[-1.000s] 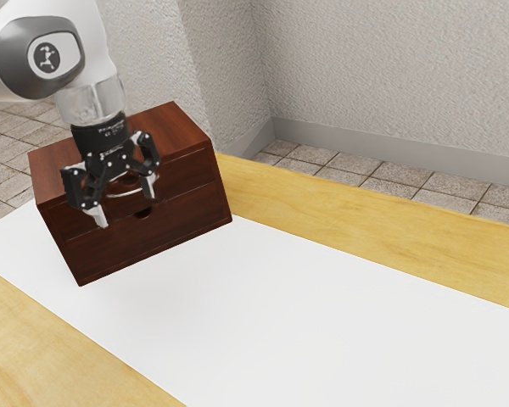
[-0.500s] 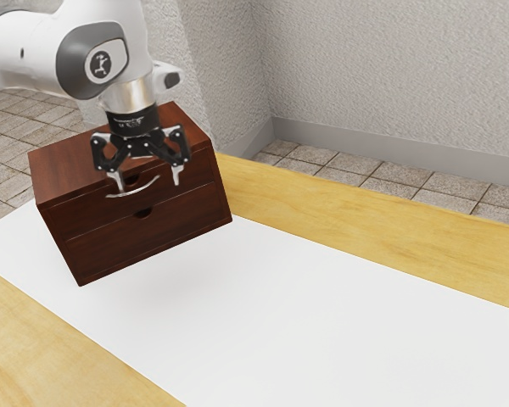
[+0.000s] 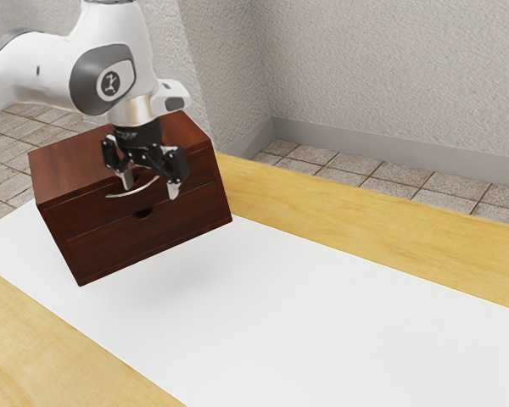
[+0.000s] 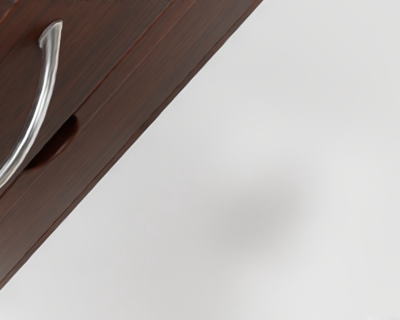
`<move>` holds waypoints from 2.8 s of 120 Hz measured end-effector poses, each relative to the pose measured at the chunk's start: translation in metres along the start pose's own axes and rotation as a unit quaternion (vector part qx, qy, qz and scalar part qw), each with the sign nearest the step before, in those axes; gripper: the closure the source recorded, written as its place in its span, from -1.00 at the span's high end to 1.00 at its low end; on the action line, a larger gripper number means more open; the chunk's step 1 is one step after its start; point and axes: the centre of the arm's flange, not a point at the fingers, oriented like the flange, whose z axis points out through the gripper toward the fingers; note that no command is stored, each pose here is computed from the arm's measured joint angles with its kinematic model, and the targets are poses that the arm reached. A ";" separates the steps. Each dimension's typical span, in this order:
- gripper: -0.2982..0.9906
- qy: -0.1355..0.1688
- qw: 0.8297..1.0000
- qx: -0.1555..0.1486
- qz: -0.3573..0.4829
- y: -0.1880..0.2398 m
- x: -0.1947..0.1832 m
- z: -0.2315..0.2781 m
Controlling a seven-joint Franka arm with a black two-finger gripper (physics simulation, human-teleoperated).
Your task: Pull the drawer handle with one arm to open the drawer
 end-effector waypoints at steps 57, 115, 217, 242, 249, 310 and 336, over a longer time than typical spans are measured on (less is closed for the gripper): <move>0.54 -0.001 0.995 0.011 0.101 -0.021 0.012 0.019; 0.54 0.004 0.985 0.021 0.170 -0.033 0.015 0.024; 0.28 0.013 0.976 0.021 0.215 -0.041 0.023 0.037; 0.18 0.013 0.976 0.021 0.216 -0.038 0.023 0.046; 0.15 0.012 0.976 0.020 0.215 -0.038 0.023 0.048; -0.02 0.028 0.978 0.024 0.204 -0.014 -0.001 0.047; 0.02 0.032 0.980 0.022 0.197 -0.008 -0.006 0.050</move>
